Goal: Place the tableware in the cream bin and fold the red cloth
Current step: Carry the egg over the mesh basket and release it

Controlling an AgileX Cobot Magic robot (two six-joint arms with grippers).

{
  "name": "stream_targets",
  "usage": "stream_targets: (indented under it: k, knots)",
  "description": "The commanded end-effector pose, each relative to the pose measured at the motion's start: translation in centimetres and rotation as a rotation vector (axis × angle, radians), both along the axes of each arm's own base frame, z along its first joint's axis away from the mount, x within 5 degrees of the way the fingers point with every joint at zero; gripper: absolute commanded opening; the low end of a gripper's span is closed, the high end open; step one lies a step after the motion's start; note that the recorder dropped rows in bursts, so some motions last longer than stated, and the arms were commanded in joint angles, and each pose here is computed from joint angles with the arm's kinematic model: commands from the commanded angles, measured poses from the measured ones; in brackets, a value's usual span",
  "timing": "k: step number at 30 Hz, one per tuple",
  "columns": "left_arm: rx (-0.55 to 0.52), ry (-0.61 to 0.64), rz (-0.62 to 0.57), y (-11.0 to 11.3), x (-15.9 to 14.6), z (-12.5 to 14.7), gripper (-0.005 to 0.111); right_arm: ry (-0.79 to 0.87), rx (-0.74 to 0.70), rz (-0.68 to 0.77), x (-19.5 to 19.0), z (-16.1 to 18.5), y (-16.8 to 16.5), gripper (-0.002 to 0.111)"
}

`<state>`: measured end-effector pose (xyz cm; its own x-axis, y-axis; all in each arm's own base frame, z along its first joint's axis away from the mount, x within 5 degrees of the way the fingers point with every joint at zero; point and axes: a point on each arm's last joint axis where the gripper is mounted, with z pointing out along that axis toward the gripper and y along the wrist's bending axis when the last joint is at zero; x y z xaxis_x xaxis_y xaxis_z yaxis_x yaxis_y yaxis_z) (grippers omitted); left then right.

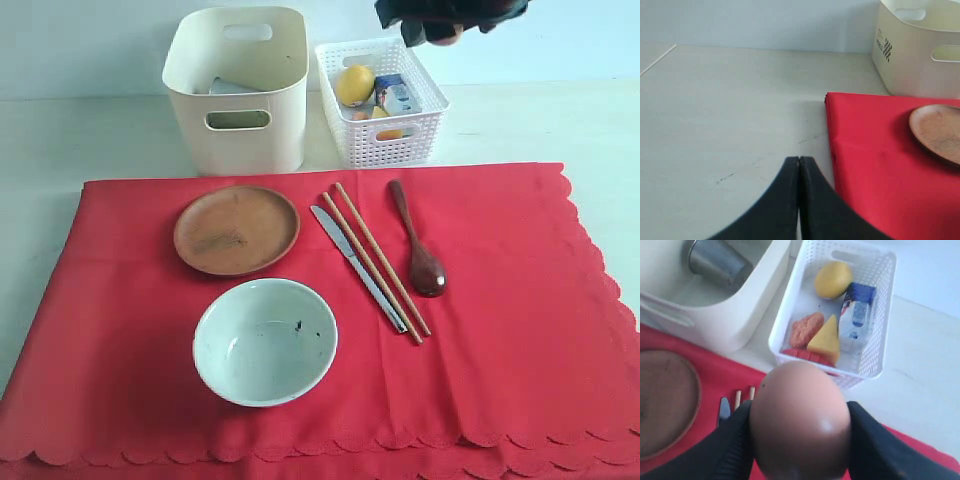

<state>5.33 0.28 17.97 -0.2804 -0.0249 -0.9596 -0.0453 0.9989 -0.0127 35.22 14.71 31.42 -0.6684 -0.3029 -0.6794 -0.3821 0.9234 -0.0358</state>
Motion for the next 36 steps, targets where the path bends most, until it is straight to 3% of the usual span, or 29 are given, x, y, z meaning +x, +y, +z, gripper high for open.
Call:
stream_targets:
  k: [1, 8, 16, 30, 33, 36]
  knots:
    - [-0.002, -0.019, 0.001, 0.0, 0.0, 0.2, 0.000, -0.029, 0.005, -0.038, 3.2, 0.5, -0.6, 0.000]
    - [-0.002, -0.019, 0.001, 0.0, 0.0, 0.2, 0.000, -0.014, 0.048, -0.050, 8.4, -1.4, -1.2, 0.000]
    - [-0.002, -0.019, 0.001, 0.0, 0.0, 0.2, 0.000, 0.039, 0.072, -0.061, 14.0, -7.1, -0.6, 0.000]
    - [-0.002, -0.019, 0.001, 0.0, 0.0, 0.2, 0.000, 0.126, 0.052, -0.061, 18.5, -16.2, 0.7, 0.000]
    - [-0.002, -0.019, 0.001, 0.0, 0.0, 0.2, 0.000, 0.117, 0.045, -0.043, 18.7, -16.8, 0.8, 0.008]
    - [-0.002, -0.019, 0.001, 0.0, 0.0, 0.2, 0.000, 0.104, 0.047, -0.041, 18.8, -16.8, 0.9, 0.025]
